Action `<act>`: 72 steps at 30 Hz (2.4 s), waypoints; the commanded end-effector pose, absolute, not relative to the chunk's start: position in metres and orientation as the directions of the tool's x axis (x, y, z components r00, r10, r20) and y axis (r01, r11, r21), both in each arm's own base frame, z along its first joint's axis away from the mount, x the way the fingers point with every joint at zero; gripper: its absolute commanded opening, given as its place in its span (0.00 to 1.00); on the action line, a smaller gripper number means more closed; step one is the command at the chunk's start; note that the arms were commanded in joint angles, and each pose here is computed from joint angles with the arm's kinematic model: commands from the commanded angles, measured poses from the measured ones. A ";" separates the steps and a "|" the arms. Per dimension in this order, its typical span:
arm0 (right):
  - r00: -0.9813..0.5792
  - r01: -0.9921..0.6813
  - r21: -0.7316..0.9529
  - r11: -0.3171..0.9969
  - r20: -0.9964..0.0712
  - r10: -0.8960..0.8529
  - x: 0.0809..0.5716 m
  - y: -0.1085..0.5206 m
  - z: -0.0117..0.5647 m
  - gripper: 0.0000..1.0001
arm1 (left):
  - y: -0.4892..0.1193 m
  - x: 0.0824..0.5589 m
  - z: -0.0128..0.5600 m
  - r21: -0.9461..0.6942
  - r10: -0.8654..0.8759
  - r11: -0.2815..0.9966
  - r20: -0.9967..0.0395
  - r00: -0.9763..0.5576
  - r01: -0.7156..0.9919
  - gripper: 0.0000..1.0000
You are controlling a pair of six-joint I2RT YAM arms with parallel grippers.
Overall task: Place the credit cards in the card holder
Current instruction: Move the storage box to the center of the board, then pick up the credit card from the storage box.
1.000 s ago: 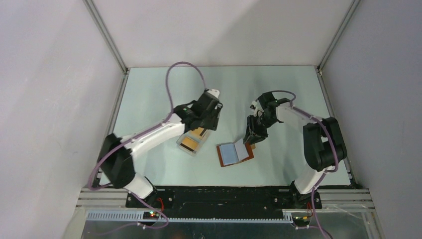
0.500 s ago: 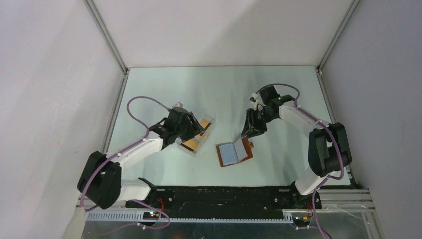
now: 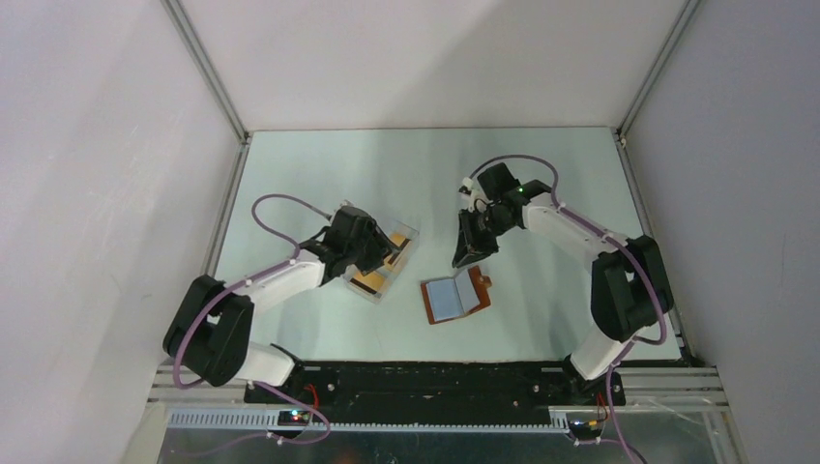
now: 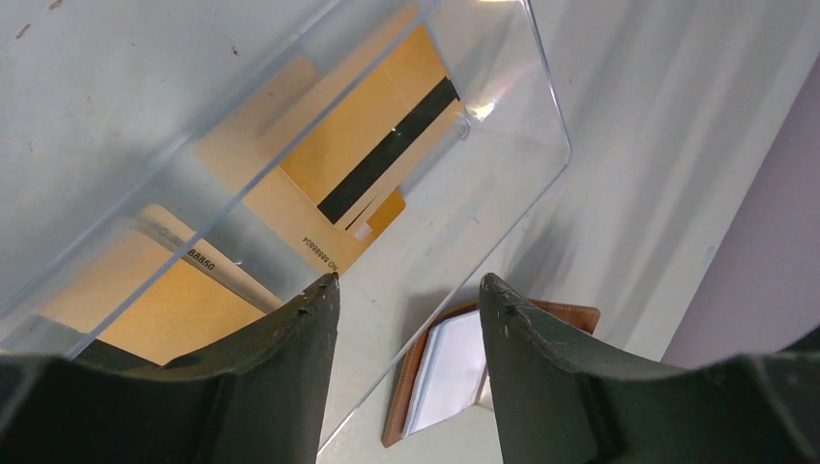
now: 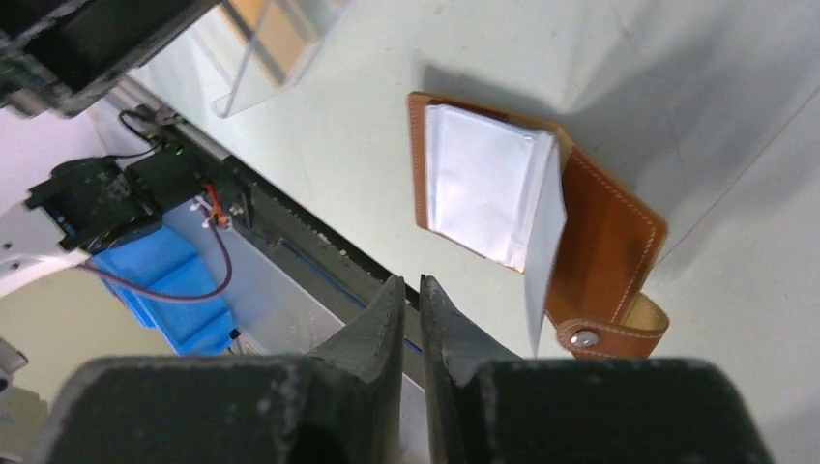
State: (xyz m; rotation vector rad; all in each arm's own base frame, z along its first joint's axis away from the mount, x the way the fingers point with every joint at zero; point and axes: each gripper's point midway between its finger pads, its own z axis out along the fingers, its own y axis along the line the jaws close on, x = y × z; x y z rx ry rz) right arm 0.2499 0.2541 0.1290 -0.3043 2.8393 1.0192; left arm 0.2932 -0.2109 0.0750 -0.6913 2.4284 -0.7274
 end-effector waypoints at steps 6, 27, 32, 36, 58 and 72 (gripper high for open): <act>-0.985 -0.173 0.449 0.877 -0.055 -0.166 0.249 0.230 0.075 0.06 | -0.203 0.317 0.061 -0.610 -0.696 0.666 -0.300 -0.652 -0.430 0.54; -0.983 -0.164 0.404 0.900 0.006 -0.182 0.237 0.218 0.047 0.00 | -0.182 0.312 0.013 -0.446 -0.683 0.721 -0.328 -0.653 -0.530 0.48; -0.985 -0.156 0.424 0.892 -0.001 -0.172 0.239 0.218 0.053 0.00 | -0.177 0.312 0.019 -0.387 -0.622 0.778 -0.364 -0.693 -0.495 0.50; -0.985 -0.153 0.438 0.886 0.000 -0.170 0.238 0.220 0.056 0.00 | -0.175 0.311 0.027 -0.338 -0.548 0.833 -0.397 -0.736 -0.439 0.52; -0.999 -0.029 0.624 0.781 -0.004 -0.034 0.253 0.208 0.065 0.00 | -0.294 0.300 0.056 -0.326 0.071 0.914 -0.458 -0.886 0.242 0.51; -0.999 -0.032 0.736 0.677 -0.037 -0.006 0.267 0.233 0.088 0.31 | -0.249 0.288 0.074 -0.462 -0.284 0.881 -0.352 -0.892 -0.098 0.57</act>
